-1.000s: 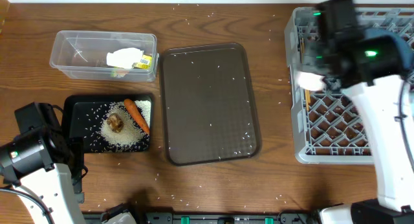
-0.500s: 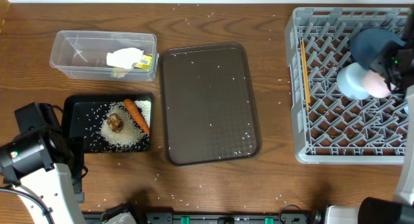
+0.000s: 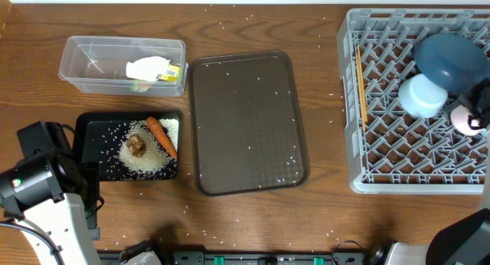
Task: Sort waste into correct bins and load items into the dishwasher rack
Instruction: 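Carry the white cup into the rack and lower it, then open the right gripper to release the cup in the rack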
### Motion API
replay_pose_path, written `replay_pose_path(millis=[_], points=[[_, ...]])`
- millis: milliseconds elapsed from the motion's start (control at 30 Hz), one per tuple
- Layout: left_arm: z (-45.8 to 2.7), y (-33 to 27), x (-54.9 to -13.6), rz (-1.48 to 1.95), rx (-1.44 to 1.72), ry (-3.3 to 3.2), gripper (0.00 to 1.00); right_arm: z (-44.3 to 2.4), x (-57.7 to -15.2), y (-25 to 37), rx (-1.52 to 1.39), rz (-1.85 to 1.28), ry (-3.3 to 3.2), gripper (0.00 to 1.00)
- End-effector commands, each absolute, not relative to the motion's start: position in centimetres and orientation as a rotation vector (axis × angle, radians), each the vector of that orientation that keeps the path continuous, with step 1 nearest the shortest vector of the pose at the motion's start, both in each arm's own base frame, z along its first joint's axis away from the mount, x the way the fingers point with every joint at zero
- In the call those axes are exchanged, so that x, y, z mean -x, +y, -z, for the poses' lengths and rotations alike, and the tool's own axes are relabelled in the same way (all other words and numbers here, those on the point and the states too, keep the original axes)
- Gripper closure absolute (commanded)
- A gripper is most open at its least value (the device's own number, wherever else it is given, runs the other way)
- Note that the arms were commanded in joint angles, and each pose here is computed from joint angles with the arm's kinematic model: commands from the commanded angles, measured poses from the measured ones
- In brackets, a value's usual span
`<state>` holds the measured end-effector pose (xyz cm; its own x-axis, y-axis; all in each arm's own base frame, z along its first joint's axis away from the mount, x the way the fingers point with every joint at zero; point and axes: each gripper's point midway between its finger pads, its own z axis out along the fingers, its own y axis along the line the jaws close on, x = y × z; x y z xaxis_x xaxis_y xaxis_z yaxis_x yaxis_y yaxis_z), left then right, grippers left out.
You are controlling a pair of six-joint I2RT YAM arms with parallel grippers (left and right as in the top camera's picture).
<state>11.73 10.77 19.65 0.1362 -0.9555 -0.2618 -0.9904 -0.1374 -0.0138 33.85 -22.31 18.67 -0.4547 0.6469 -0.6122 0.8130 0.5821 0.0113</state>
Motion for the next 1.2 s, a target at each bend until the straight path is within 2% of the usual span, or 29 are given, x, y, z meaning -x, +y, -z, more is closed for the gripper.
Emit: replay_pose_path(millis=[0, 367, 433, 533, 967, 1033, 1100, 1167], points=[[-19.7, 11.0, -11.5, -0.297, 2.236, 1.908, 0.02, -19.6, -33.8, -23.4, -1.072, 0.437, 2.242, 0.43], [-19.7, 11.0, -11.5, -0.297, 2.236, 1.908, 0.02, -18.0, -34.4, -23.0, -1.026, 0.403, 2.312, 0.37], [-19.7, 11.0, -11.5, -0.297, 2.236, 1.908, 0.02, -17.5, -34.4, -23.0, -1.032, 0.402, 2.321, 0.31], [-19.7, 11.0, -11.5, -0.297, 2.236, 1.908, 0.02, -17.0, -34.4, -23.0, -1.037, 0.402, 2.339, 0.16], [-19.7, 11.0, -11.5, -0.297, 2.236, 1.908, 0.02, -17.1, -35.6, -21.5, -0.993, 0.267, 2.344, 0.14], [-19.7, 11.0, -11.5, -0.297, 2.236, 1.908, 0.02, -17.1, -35.9, -21.2, -0.976, 0.232, 2.346, 0.18], [-19.7, 11.0, -11.5, -0.297, 2.236, 1.908, 0.02, -17.0, -36.1, -20.9, -0.963, 0.215, 2.354, 0.50], [-19.7, 11.0, -11.5, -0.297, 2.236, 1.908, 0.02, -16.9, -35.9, -21.0, -0.967, 0.221, 2.359, 0.72]])
